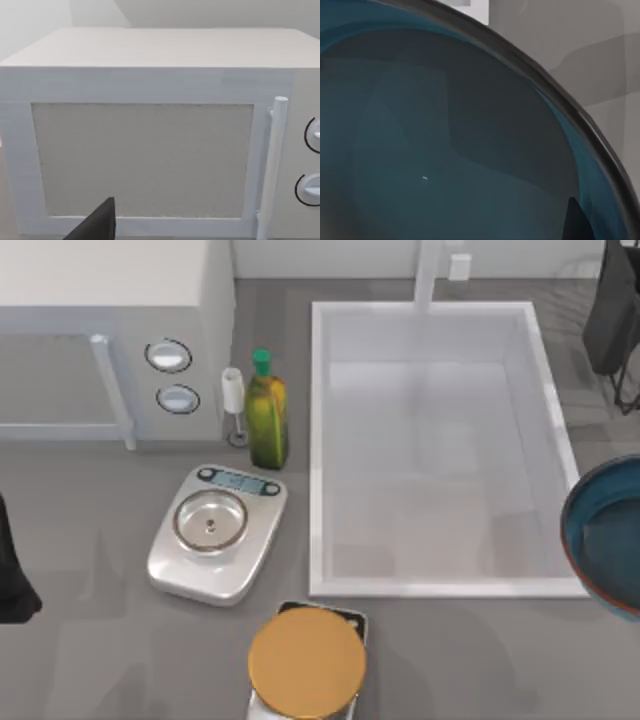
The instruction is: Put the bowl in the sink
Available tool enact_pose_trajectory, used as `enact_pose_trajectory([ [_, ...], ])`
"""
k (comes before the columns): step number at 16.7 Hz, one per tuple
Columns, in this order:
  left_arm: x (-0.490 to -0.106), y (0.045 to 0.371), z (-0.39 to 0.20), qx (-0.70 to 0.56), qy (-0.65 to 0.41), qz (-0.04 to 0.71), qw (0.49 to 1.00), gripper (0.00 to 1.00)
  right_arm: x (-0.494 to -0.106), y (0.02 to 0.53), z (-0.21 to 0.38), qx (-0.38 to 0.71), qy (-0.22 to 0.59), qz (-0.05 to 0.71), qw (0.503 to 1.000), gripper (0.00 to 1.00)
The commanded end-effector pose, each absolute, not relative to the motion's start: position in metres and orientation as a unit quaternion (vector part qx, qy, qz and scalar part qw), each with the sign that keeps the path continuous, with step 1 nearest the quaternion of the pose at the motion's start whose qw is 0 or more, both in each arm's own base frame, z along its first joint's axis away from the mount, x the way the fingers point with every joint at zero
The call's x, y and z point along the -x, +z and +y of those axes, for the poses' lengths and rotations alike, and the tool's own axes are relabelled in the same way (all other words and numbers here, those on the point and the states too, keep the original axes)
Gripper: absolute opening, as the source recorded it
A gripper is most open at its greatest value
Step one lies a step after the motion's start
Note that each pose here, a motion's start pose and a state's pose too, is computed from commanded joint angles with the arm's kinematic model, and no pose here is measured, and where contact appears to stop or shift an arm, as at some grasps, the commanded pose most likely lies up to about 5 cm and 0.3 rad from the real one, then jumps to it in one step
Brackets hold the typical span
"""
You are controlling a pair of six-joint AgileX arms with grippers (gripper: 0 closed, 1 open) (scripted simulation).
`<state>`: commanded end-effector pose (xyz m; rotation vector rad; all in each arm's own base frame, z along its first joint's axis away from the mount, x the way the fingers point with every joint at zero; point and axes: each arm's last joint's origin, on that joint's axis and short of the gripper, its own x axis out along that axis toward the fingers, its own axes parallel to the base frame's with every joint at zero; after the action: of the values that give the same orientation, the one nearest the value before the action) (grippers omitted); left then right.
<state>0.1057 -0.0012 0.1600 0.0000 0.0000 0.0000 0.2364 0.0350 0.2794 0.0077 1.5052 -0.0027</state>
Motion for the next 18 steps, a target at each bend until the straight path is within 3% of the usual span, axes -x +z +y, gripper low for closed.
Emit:
enact_pose_trajectory([
  [6, -0.106, 0.16, -0.001, 0.0, 0.0, 0.0, 1.0, 1.0, -0.259, 0.28, 0.069, 0.038, 0.034, 0.581, 0.812, 0.0],
  [13, -0.106, 0.16, -0.001, 0.0, 0.0, 0.0, 1.0, 1.0, -0.296, 0.279, 0.147, 0.043, 0.092, 0.303, 0.948, 0.0],
  [18, -0.106, 0.16, -0.001, 0.0, 0.0, 0.0, 1.0, 1.0, -0.295, 0.261, 0.189, 0.009, 0.097, 0.133, 0.986, 0.0],
])
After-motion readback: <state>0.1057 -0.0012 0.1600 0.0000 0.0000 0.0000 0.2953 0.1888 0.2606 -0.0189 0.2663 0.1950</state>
